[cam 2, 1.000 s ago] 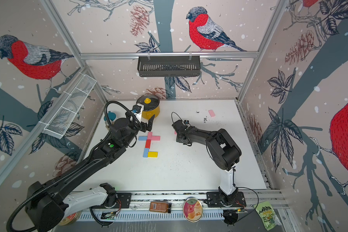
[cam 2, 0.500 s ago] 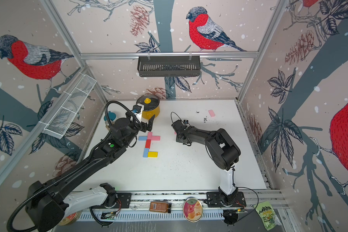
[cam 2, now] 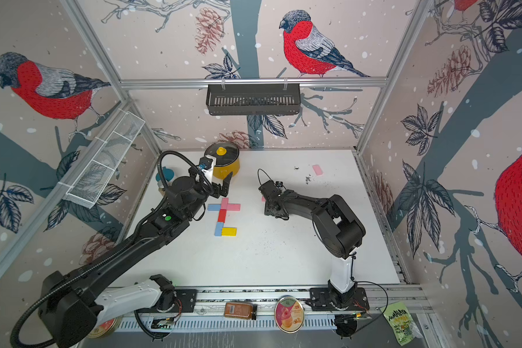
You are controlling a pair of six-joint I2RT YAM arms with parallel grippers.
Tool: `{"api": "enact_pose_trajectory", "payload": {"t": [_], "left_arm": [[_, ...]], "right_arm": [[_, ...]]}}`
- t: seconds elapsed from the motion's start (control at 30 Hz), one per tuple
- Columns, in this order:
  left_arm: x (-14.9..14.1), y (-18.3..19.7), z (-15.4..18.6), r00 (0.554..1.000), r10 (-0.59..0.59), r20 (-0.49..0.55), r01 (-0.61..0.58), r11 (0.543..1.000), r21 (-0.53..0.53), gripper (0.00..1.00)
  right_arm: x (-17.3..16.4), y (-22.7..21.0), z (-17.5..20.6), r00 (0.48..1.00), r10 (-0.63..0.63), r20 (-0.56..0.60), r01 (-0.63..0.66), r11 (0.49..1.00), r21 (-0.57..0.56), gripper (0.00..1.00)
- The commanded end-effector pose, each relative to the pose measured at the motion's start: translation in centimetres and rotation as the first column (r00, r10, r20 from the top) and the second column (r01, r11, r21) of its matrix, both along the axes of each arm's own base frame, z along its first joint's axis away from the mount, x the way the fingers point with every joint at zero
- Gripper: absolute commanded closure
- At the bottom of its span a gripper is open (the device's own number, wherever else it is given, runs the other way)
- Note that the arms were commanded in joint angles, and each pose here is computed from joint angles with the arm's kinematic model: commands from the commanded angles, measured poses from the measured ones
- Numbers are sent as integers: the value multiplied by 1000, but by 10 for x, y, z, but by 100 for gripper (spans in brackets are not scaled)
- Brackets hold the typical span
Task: Assemble the letter t with building blocks
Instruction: Adjust the building block at the center of the board.
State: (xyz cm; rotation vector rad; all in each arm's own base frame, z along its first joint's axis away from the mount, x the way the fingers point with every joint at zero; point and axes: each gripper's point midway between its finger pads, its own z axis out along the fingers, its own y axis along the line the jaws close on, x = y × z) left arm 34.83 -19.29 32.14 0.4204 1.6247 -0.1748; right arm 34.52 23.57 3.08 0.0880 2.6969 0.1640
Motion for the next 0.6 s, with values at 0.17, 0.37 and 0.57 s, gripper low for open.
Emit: {"api": "enact_pose_trajectory", "payload": {"t": [0.17, 0.37, 0.57], "left_arm": [[0, -2, 11, 999, -7, 35, 8, 1000, -13, 2], [-1, -2, 12, 999, -9, 36, 10, 1000, -15, 3], [-1, -2, 12, 999, -11, 37, 12, 1000, -17, 2]], "right_arm": [[-4, 5, 55, 995, 42, 91, -50, 994, 94, 22], [-7, -21, 93, 986, 17, 164, -38, 992, 124, 20], [-6, -74, 96, 985, -68, 162, 32, 977, 212, 30]]}}
